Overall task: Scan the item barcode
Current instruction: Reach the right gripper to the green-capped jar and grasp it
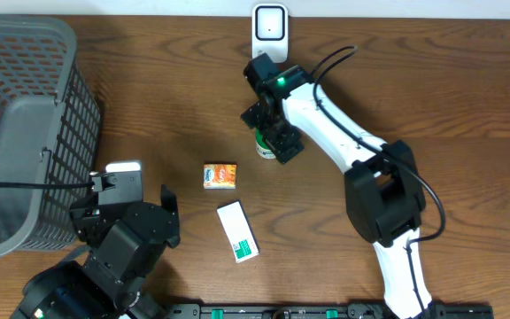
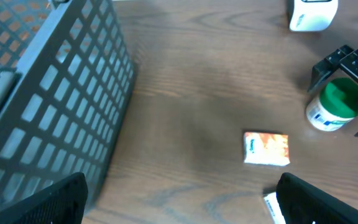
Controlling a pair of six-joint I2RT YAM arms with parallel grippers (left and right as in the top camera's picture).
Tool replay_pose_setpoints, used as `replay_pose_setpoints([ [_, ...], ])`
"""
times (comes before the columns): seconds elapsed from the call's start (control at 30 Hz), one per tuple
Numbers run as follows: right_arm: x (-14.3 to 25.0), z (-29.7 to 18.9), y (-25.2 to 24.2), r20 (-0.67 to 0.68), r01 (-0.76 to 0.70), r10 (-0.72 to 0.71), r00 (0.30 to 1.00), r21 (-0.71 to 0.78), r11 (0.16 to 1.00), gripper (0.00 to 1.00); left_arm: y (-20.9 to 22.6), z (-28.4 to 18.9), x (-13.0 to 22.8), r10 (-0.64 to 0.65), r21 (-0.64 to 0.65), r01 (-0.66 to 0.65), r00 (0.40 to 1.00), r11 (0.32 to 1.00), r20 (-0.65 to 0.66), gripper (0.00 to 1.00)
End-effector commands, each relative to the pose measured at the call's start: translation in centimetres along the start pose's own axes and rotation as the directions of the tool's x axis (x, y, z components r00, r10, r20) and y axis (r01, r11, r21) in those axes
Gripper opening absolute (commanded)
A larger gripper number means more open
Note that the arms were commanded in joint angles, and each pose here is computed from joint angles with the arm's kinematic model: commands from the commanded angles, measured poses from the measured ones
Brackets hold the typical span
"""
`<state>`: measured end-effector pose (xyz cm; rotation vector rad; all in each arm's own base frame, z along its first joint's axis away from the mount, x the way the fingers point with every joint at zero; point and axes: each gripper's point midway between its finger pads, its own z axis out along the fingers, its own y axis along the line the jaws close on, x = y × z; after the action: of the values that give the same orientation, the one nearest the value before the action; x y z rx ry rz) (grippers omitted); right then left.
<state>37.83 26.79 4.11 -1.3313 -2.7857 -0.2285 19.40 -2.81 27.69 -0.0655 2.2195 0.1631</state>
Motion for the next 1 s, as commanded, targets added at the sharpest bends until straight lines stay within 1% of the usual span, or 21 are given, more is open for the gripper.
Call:
replay_pose_setpoints([
  [0.0,1.0,2.4,-0.7,-0.036,-0.043,0.045,0.998,0.056,0.998,0.99,0.7,-0.1,0.2,0.001,-0.03,-0.001,1.0,1.0,-0.005,0.97],
  [0.13,1.3,3.5,-1.1,-0.036,-0.056,0.059,0.998,0.082,0.995,0.98,1.0,-0.2,0.6,0.016,-0.039,-0.017,1.0,0.999,-0.022,0.97],
  [0.17,1.3,3.6,-1.1,-0.034,-0.056,0.059,0.998,0.084,0.995,0.97,1.0,-0.2,0.6,0.018,-0.04,-0.019,1.0,0.999,-0.024,0.97],
  [0.23,1.0,3.6,-1.1,-0.019,-0.055,0.057,0.998,0.084,0.995,0.91,1.1,-0.2,0.7,0.021,-0.042,-0.022,0.999,0.999,-0.027,0.97],
  [0.33,0.7,3.5,-1.1,-0.012,-0.031,0.032,0.999,0.084,0.996,0.72,1.2,-0.2,0.8,0.025,-0.044,-0.026,0.999,0.999,-0.031,0.97],
  [0.37,0.7,3.5,-1.3,-0.012,-0.018,0.019,1.0,0.089,0.996,0.64,1.2,-0.2,0.9,0.026,-0.045,-0.027,0.999,0.999,-0.032,0.97],
  [0.43,0.4,3.5,-1.7,0.001,0.011,-0.011,1.0,0.105,0.994,0.5,1.2,-0.2,0.9,0.026,-0.045,-0.027,0.999,0.999,-0.032,0.97],
  [0.5,0.2,3.5,-1.7,0.008,0.055,-0.056,0.998,0.11,0.992,0.43,1.2,-0.2,0.9,0.026,-0.045,-0.027,0.999,0.999,-0.032,0.97],
  [0.63,-0.1,3.4,-1.9,0.006,0.168,-0.17,0.986,0.116,0.979,0.42,1.2,-0.2,0.9,0.026,-0.045,-0.027,0.999,0.999,-0.032,0.97],
  [0.7,-0.1,3.3,-1.8,-0.003,0.245,-0.246,0.969,0.114,0.963,0.38,1.2,-0.2,0.9,0.026,-0.045,-0.027,0.999,0.999,-0.032,0.97],
  [0.73,-0.1,3.3,-1.8,-0.008,0.29,-0.291,0.957,0.113,0.95,0.38,1.2,-0.2,0.9,0.026,-0.045,-0.027,0.999,0.999,-0.032,0.97],
  [0.8,-0.1,3.2,-1.8,-0.023,0.411,-0.411,0.911,0.111,0.905,0.4,1.2,-0.2,0.9,0.026,-0.045,-0.027,0.999,0.999,-0.032,0.97],
  [0.83,-0.1,3.1,-2.0,-0.038,0.507,-0.506,0.862,0.113,0.855,0.43,1.2,-0.2,0.9,0.026,-0.045,-0.027,0.999,0.999,-0.032,0.97],
  [0.87,-0.1,3.1,-2.2,-0.048,0.549,-0.547,0.836,0.117,0.828,0.45,1.2,-0.2,0.9,0.026,-0.045,-0.027,0.999,0.999,-0.032,0.97],
  [0.9,-0.1,3.0,-2.5,-0.066,0.61,-0.607,0.792,0.123,0.783,0.48,1.2,-0.2,0.9,0.026,-0.045,-0.027,0.999,0.999,-0.032,0.97],
  [0.97,-0.2,2.8,-3.8,-0.11,0.703,-0.695,0.711,0.155,0.694,0.48,1.2,-0.2,0.9,0.026,-0.045,-0.027,0.999,0.999,-0.032,0.97],
])
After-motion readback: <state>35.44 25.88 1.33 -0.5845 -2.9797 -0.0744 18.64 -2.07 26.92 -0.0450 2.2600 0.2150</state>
